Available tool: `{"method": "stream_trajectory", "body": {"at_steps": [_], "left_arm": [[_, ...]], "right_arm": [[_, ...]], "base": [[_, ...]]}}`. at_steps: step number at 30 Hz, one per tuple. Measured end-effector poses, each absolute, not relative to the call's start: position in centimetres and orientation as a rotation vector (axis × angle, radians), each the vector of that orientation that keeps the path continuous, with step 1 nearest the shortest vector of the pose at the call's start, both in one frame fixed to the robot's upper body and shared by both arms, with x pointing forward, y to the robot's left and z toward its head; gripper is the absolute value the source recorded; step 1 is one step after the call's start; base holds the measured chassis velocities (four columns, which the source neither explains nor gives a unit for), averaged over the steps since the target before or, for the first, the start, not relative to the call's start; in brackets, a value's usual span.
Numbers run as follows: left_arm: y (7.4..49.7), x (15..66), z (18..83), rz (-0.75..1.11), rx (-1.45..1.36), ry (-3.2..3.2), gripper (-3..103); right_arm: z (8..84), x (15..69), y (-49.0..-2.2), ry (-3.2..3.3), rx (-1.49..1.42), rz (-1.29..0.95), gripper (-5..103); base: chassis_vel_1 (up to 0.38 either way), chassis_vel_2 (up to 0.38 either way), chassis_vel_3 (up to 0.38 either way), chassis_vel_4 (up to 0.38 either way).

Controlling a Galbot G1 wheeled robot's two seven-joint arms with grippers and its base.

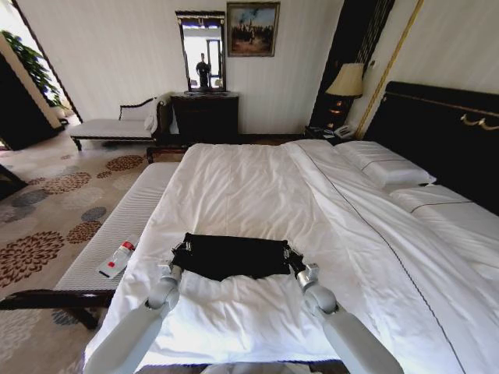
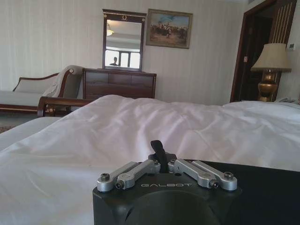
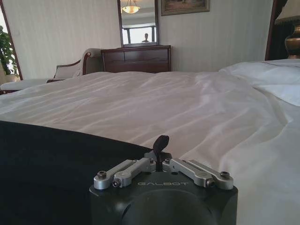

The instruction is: Fold the clothes on the bed.

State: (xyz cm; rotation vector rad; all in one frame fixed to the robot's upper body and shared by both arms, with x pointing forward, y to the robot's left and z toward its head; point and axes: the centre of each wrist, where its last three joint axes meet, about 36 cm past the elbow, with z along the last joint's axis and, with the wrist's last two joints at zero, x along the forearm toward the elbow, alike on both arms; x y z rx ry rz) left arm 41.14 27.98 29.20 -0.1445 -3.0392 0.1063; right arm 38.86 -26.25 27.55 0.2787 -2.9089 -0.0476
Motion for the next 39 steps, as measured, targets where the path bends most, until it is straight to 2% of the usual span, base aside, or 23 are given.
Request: {"method": "stream_trajectory", "body": {"at_steps": [20,29,39], "left_arm": [[29.0,39.6,28.1,0.052,-0.167,-3.026,1],[30.0,40.7,29.1,0.048,-0.175,-3.042,1],[29.5,39.3,27.8,0.020,-0.202,-3.014,1]], "right_arm": [[28.5,36.5,-25.5,-2.904,0.335,-0.074,1],[30.0,36.1,-25.4,-2.914,0.345,-0.093,1],[29.1,35.4,-25.4,-2.886,0.341,-0.086,1]], "base": [[0.000,0.000,0.000,0.000],[0.000,0.000,0.000,0.000],[0.000,0.000,0.000,0.000]]}}
